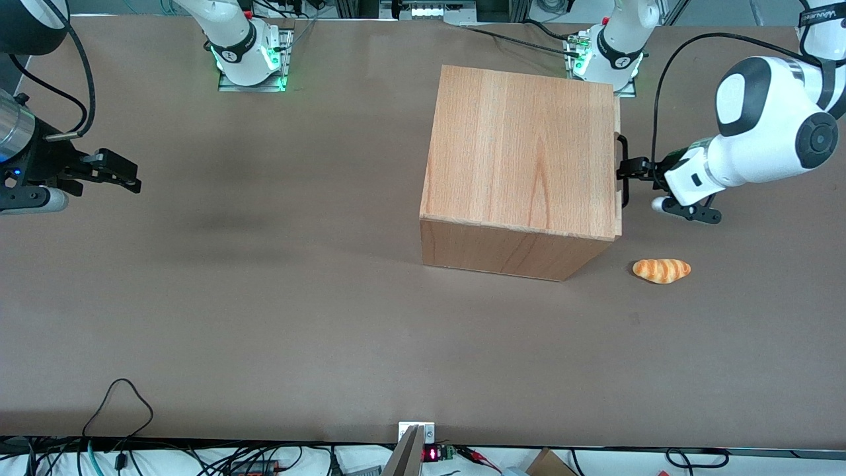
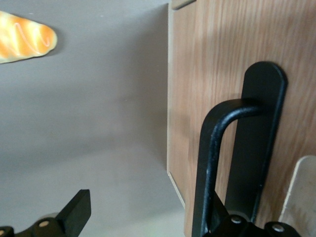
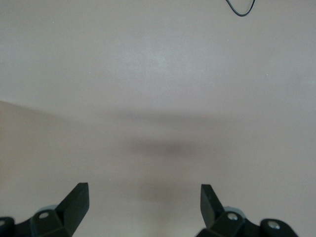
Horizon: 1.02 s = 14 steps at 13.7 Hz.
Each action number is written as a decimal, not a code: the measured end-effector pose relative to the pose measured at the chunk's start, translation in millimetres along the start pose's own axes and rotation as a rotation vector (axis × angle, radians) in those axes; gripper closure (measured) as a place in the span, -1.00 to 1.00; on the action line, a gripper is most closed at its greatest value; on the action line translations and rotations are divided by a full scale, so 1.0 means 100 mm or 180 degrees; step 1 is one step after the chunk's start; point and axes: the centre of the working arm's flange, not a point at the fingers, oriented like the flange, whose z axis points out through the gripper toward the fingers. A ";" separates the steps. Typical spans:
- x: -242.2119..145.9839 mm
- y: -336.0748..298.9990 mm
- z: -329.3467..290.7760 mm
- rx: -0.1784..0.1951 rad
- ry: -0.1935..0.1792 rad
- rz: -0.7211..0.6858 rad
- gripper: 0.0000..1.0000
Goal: Open top drawer with left arm
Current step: 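Pull the handle with the left gripper, sliding the drawer out of the cabinet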
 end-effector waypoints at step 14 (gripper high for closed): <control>-0.08 -0.68 -0.24 0.0157 0.0159 -0.0279 -1.00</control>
